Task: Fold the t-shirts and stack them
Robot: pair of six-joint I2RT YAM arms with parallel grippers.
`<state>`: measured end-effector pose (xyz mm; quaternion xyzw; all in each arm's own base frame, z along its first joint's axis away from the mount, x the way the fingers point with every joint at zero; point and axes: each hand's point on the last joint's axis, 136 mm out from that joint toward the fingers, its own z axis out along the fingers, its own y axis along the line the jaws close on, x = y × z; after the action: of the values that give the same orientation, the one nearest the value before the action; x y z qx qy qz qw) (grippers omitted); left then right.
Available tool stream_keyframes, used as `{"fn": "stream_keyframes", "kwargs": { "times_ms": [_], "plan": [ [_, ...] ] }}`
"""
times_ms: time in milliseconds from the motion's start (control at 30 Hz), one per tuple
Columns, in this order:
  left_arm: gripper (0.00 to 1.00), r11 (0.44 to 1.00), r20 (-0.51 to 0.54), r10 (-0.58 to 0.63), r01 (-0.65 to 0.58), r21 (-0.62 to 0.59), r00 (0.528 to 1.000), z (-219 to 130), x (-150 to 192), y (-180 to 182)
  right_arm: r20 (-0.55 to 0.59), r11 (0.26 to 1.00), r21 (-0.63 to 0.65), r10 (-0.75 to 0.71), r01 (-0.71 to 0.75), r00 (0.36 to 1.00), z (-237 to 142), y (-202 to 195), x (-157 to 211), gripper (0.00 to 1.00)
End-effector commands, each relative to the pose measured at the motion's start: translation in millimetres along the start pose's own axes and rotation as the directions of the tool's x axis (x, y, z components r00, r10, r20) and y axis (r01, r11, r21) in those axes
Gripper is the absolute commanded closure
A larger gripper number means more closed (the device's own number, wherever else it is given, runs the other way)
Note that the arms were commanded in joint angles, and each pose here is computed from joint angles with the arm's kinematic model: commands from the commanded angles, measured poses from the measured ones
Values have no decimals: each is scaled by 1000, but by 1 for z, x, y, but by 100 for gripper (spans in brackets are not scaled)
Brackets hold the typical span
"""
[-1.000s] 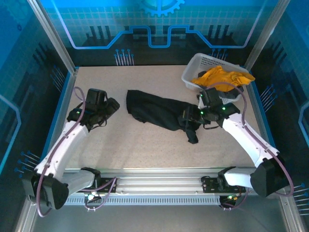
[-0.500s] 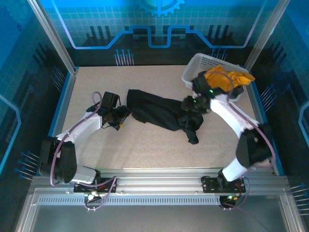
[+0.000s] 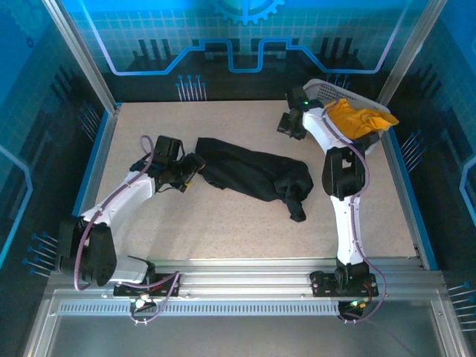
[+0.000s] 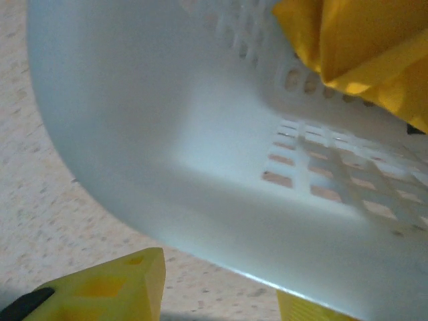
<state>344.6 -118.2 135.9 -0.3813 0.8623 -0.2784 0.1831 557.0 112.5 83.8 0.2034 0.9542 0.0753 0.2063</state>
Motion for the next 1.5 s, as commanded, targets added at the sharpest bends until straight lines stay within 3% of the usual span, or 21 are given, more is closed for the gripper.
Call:
{"fn": "stream_keyframes", "kwargs": {
  "times_ms": [0, 167, 300, 467, 633, 867, 1000, 1100, 1167, 1267, 1300, 1467],
  "plan": [
    [30, 999, -30, 7, -8, -32, 1000, -4, 10, 15, 43, 993, 78, 83, -86, 996, -4, -40, -30, 53],
    [30, 999, -34, 10, -11, -34, 999, 0, 8, 15, 60, 990, 58, 126, -129, 990, -13, -59, -45, 54],
    [32, 999, -64, 1, -3, -36, 998, 15, 8, 13, 87, 999, -35, 30, -27, 996, -38, -28, -54, 53],
    [40, 999, -101, -22, 19, -28, 995, 46, 5, 8, 130, 995, -86, -33, 45, 991, -92, -3, -40, 47],
    [42, 999, -129, -36, 31, -38, 991, 81, -1, 3, 111, 996, -79, -23, 32, 994, -135, -11, 13, 41],
    [59, 999, -129, -35, 32, -26, 991, 110, -10, -2, -34, 996, -86, 6, -9, 999, -160, -45, 123, 35],
    [83, 999, -137, -19, 15, -31, 990, 116, -11, -2, -118, 993, -114, 6, -19, 993, -160, -42, 172, 36],
    [100, 999, -123, 9, -13, -34, 992, 111, -14, -4, -136, 993, -112, 27, -42, 990, -143, -42, 183, 43],
    [100, 999, -107, 31, -36, -40, 994, 105, -18, -5, -133, 996, -83, 24, -35, 991, -128, -45, 178, 60],
    [100, 998, -79, 61, -63, -27, 995, 90, -28, -13, -122, 998, -62, -7, 0, 993, -117, -43, 156, 95],
    [100, 997, -66, 68, -69, -18, 995, 82, -33, -17, -104, 997, -70, -18, 11, 994, -121, -40, 146, 100],
    [100, 991, 17, 127, -127, 28, 992, 34, -54, -45, 63, 990, -105, -89, 96, 994, -168, -28, 89, 100]
  ]
}}
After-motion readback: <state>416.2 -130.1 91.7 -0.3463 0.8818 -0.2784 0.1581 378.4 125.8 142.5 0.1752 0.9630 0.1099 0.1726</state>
